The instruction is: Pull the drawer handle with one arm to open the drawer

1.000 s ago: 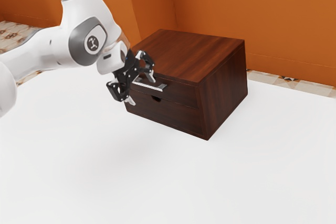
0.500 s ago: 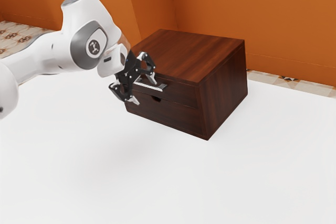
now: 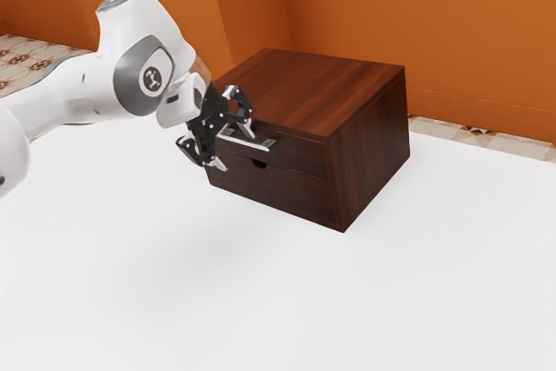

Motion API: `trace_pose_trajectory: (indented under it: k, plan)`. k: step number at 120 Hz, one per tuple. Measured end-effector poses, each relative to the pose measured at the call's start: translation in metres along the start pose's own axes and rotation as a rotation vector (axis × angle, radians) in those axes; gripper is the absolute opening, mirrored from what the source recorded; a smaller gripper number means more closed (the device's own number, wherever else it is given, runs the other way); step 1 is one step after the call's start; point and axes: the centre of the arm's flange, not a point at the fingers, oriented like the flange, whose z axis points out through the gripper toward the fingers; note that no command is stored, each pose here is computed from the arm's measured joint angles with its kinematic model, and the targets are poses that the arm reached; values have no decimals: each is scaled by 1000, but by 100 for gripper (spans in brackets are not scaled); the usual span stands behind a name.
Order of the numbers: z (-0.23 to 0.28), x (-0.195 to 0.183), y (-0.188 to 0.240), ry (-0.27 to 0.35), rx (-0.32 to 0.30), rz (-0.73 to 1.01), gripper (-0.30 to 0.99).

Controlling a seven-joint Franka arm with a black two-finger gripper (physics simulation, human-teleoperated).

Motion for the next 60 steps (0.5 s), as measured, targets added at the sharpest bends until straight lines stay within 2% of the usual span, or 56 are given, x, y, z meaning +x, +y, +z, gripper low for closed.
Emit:
trace_pose_trajectory:
  k: [36, 60]
  plan:
    - [4, -3, 0, -13, 0, -35, 55]
    - [4, -3, 0, -16, 2, -58, 46]
